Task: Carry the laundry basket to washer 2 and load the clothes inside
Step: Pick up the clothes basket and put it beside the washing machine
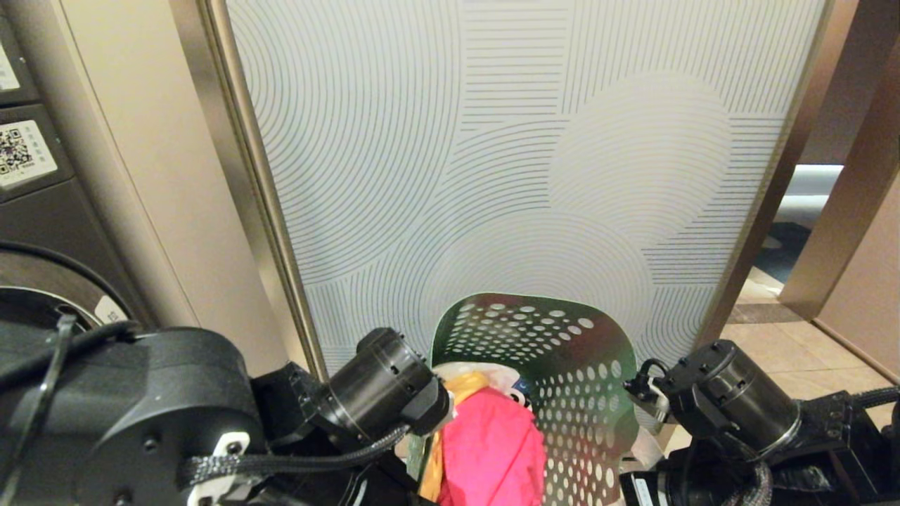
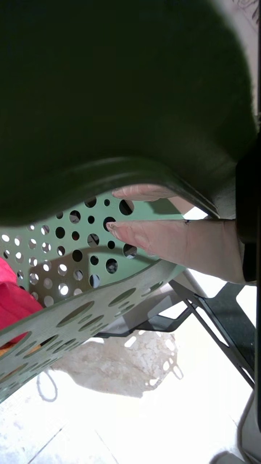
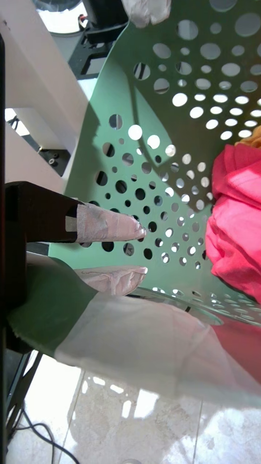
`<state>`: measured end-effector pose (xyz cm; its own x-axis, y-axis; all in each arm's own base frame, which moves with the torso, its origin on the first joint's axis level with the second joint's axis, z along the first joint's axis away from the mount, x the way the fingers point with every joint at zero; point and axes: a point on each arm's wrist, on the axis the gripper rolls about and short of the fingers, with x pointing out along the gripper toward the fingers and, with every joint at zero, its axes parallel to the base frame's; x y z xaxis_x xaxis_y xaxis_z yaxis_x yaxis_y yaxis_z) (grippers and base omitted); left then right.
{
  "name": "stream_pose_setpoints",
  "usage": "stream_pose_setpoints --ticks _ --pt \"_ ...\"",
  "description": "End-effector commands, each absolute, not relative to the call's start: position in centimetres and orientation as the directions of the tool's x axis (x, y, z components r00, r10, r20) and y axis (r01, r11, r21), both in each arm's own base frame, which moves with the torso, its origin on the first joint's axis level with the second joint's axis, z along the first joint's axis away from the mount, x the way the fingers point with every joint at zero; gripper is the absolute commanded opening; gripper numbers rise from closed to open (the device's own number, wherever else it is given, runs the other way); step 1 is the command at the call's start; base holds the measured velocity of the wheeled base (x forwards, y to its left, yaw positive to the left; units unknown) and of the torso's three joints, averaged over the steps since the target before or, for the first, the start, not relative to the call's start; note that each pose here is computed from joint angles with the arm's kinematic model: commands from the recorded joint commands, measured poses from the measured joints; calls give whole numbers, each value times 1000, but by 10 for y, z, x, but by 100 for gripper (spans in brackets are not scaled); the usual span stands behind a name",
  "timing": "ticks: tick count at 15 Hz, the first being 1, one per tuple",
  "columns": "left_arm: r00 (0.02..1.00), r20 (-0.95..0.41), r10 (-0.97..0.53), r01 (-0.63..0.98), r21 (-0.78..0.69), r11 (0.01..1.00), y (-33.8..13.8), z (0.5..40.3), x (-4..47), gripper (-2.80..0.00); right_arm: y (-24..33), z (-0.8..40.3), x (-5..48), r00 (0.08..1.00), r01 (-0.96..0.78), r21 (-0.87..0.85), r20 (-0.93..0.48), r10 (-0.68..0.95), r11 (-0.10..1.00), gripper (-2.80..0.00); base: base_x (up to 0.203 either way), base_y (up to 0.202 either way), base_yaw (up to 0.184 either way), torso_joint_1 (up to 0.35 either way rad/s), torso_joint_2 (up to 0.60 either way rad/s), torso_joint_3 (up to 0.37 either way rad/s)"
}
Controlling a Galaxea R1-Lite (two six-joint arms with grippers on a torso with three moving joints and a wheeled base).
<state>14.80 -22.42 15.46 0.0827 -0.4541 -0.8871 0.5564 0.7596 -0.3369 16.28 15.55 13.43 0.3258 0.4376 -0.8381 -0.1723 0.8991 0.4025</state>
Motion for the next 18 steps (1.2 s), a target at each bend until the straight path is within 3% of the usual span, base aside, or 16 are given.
stream_pose_setpoints --ticks 1,10,18 --pt "78 -889 -451 555 -337 760 -224 154 147 -280 155 133 161 320 -167 403 -841 437 900 -280 0 0 0 0 4 32" --pt "81 -886 -457 548 -343 763 -226 154 148 -280 153 129 156 304 -184 388 -851 427 903 -280 0 -2 5 0 0 0" --pt "81 -887 -454 544 -342 766 -224 154 146 -280 153 128 156 301 -183 387 -853 427 904 -280 2 -7 165 2 3 4"
